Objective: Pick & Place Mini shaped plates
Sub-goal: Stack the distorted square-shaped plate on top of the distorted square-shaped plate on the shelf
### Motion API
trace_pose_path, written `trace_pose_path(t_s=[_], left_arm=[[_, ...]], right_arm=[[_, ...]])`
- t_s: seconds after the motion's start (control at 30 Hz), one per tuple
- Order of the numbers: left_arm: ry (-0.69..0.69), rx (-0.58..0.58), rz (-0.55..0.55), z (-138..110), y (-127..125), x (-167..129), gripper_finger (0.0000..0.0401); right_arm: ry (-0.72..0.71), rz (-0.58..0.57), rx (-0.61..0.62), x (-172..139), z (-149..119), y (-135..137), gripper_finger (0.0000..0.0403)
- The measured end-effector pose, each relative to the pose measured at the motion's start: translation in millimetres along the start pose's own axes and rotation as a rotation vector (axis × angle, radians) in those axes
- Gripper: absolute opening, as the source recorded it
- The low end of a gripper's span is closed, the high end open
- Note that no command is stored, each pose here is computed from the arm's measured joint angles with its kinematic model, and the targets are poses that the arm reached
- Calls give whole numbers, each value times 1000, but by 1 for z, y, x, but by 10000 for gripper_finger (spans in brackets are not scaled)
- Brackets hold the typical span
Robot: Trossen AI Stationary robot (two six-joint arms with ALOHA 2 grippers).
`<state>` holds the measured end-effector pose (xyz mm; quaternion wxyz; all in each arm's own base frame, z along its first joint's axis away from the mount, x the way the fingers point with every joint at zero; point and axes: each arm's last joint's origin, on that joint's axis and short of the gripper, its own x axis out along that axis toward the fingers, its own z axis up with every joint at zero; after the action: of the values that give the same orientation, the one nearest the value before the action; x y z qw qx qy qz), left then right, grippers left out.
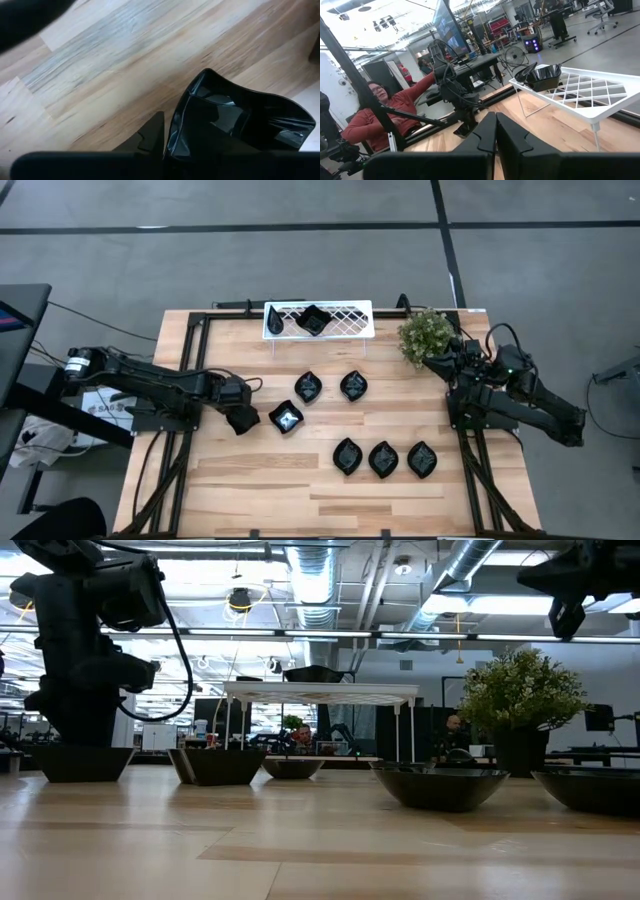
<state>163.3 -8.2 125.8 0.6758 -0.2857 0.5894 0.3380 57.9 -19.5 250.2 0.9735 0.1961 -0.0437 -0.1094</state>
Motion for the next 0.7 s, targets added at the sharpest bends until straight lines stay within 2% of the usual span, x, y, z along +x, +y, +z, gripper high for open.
trace_pose_path(t_s=[0.3, 0.53, 0.7], left_arm=[[15, 8, -10, 0, 0, -1, 9], [55, 10, -38, -2, 1, -3, 7], [37, 6, -92, -5, 6, -16, 6]], right_arm=[[0, 0, 0, 0, 0, 0, 6], [0, 0, 0, 0, 0, 0, 6], [0, 0, 0, 0, 0, 0, 6]])
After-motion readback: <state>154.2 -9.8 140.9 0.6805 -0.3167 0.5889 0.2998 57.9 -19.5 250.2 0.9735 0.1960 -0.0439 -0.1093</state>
